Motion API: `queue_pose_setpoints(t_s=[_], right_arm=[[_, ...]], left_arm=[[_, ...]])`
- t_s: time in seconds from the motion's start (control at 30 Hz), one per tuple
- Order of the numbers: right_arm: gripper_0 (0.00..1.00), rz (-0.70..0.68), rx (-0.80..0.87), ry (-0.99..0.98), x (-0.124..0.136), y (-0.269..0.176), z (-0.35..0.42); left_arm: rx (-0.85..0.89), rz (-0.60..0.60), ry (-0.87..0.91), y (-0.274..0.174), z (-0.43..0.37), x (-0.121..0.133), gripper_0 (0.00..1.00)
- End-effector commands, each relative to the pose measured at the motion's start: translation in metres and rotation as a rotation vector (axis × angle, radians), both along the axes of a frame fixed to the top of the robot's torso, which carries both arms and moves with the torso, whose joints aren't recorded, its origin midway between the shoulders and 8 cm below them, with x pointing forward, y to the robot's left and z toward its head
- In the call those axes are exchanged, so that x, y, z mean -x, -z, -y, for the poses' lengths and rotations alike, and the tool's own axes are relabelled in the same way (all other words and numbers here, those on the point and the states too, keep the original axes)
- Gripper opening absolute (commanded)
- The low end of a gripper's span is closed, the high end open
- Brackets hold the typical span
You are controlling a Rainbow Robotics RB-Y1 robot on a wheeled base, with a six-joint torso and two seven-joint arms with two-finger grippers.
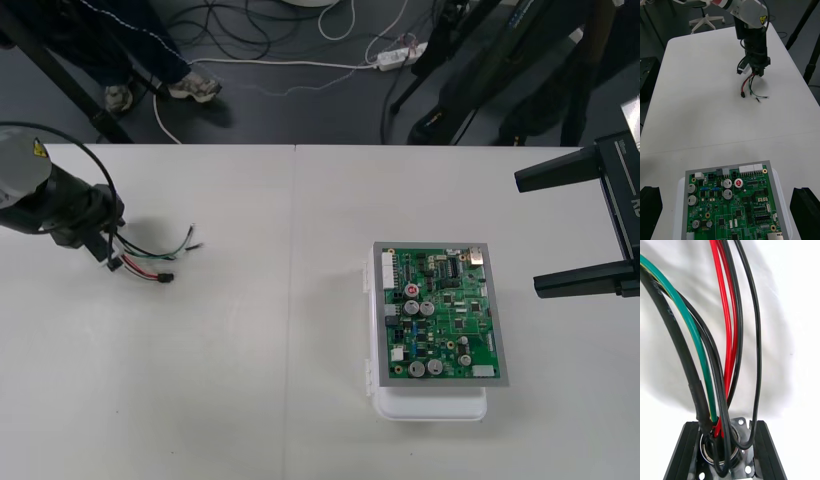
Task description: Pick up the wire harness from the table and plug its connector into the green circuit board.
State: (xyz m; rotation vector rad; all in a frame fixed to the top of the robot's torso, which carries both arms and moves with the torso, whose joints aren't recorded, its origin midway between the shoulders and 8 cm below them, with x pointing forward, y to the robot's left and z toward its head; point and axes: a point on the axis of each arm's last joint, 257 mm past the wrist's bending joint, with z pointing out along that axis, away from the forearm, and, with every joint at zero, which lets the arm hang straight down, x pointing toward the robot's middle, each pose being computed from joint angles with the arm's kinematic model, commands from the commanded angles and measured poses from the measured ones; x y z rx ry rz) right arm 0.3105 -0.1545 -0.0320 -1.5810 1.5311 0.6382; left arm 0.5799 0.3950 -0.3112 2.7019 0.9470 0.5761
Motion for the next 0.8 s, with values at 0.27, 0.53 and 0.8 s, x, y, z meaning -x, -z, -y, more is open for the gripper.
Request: queue_pose_setpoints(t_s=[0.27,0.53,0.8], right_arm=[[1.0,-0.005,0.023,0.043,-0.002,-0.008,0.008],[1.0,-0.005,0.023,0.043,-0.002,-0.008,0.008],[1.0,-0.005,0.023,0.043,-0.002,-0.008,0.008]], left_arm=[[0.176,-0.132,0.085,-0.078,0.038,0.02,0.0],[0.375,-0.255,0.066,-0.113,0.078,0.048,0.0],[0.474,-0.357,0.052,-0.191,0.098,0.076,0.0]])
